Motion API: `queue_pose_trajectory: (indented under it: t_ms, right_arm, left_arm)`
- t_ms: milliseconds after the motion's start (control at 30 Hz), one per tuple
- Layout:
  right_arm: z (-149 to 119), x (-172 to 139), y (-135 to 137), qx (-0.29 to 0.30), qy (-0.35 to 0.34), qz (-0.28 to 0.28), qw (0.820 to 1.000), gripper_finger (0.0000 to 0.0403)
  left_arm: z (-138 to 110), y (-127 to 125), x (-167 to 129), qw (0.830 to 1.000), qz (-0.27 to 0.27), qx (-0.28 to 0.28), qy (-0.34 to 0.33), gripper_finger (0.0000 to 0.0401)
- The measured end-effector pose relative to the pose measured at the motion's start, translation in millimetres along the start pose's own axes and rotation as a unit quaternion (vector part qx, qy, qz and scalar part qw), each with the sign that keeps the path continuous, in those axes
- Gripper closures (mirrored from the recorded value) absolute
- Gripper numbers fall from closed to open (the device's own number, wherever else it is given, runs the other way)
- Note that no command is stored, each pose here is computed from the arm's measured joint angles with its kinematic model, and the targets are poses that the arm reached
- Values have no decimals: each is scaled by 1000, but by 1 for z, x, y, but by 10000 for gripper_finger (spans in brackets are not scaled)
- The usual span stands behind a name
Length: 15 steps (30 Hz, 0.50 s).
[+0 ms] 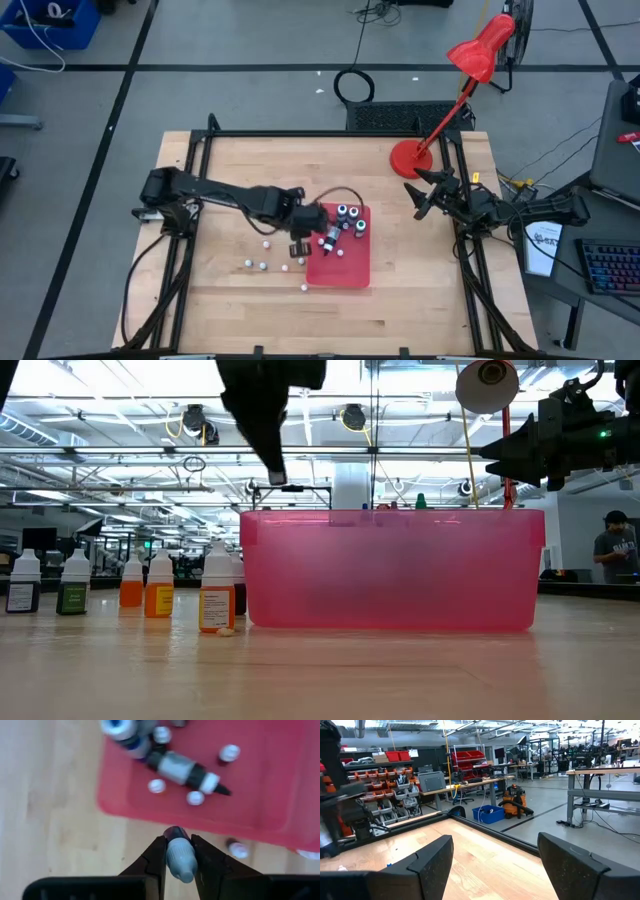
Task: Pick & Place food coloring
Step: Put the small black food coloring bottle into the red bin
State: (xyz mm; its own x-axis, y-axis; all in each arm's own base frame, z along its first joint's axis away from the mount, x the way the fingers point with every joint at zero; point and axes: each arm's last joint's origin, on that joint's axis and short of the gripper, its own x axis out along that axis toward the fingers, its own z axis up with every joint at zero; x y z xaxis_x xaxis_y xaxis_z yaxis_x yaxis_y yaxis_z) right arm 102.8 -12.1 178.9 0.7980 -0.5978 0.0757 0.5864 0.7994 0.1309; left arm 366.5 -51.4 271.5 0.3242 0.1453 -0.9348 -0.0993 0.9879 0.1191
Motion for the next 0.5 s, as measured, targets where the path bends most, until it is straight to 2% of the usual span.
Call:
queue_pose_trajectory:
  t_ms: [267,500]
  right_arm:
    - [0,0,0,0,0,0,1000,124]
    - [1,0,0,4,-4,0,1000,124]
  left_arm:
    - [21,-54,39,993,-58,95,36,331]
    - [28,-65,69,987,-99,108,63,331]
